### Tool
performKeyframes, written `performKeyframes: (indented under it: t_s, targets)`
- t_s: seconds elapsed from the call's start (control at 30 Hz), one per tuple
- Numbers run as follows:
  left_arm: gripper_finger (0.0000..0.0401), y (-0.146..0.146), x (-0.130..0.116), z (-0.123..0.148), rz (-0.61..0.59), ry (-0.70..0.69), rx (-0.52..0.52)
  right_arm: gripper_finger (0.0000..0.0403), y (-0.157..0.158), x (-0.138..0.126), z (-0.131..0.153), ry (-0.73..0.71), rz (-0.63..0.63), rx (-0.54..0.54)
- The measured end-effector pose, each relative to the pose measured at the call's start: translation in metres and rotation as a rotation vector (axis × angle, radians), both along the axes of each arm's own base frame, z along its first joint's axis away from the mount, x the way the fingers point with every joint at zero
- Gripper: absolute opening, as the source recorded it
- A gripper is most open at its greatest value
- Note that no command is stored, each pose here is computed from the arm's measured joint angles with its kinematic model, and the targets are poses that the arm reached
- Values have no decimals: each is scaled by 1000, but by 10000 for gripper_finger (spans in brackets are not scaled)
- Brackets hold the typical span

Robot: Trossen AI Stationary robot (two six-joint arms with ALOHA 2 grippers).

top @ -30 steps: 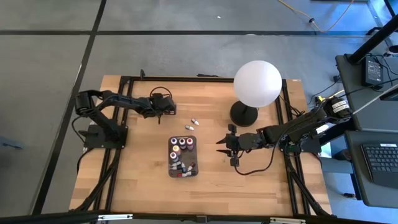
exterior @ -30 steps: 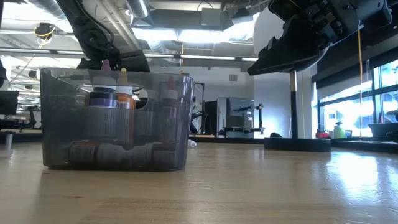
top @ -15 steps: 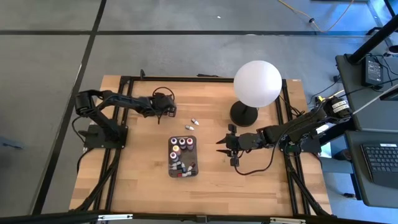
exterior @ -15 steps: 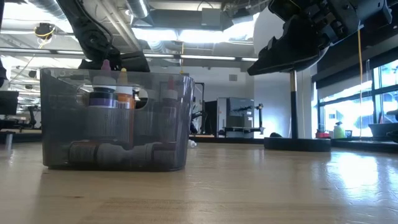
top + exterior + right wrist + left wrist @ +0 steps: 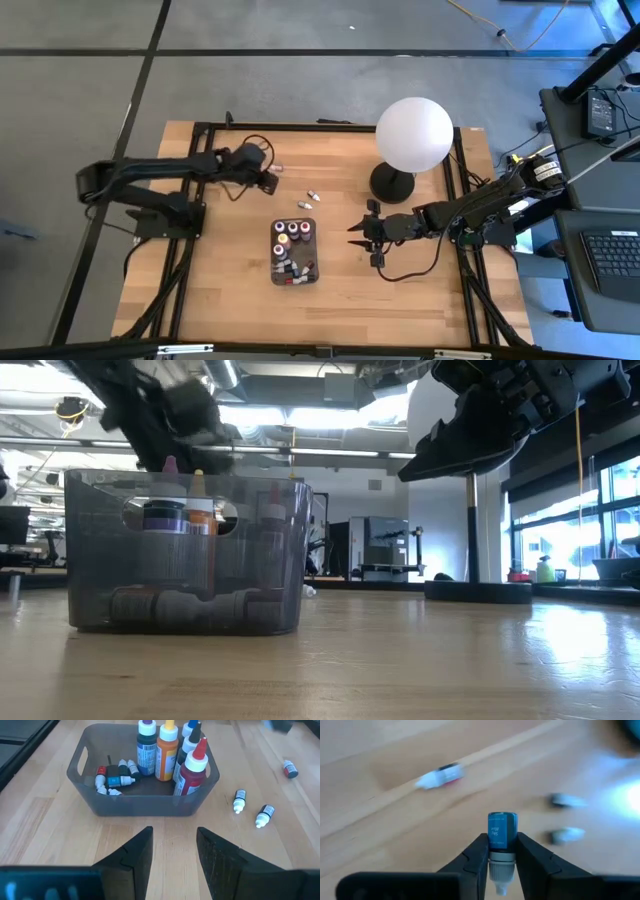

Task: Pick & Place food coloring
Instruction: Put the small blue food coloring bottle into the black bin

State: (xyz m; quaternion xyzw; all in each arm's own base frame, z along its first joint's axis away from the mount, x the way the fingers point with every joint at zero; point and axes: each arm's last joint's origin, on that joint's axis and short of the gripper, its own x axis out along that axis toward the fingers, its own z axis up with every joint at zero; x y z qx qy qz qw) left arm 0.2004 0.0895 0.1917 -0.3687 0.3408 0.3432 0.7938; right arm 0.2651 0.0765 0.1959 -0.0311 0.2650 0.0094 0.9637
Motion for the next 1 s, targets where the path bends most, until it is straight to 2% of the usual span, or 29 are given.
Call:
performKeyframes:
  t_s: [0.17, 0.27, 0.37, 0.5, 0.6, 0.7, 0.87, 1.0]
  targets:
    - [80, -16, -14, 35, -117, -177, 42, 155, 0, 0, 0, 0, -2, 1]
    - [77, -29, -20, 52, -230, -291, 82, 155, 0, 0, 0, 0, -1, 1]
    - [78, -47, -15, 68, -389, -431, 118, 155, 0, 0, 0, 0, 0, -1]
    - [82, -82, -2, 85, -693, -633, 210, 155, -1, 0, 0, -2, 3, -9]
    - [79, -110, 6, 89, -859, -707, 262, 155, -2, 1, 0, -2, 3, -18]
    - [77, -134, 10, 84, -956, -703, 293, 155, -4, 1, 0, -1, -3, -19]
    - [77, -166, 18, 65, -957, -588, 305, 155, -8, 2, 0, -1, -20, -16]
    - [77, -192, 31, 61, -997, -510, 298, 155, -10, 3, 0, -1, -39, 2]
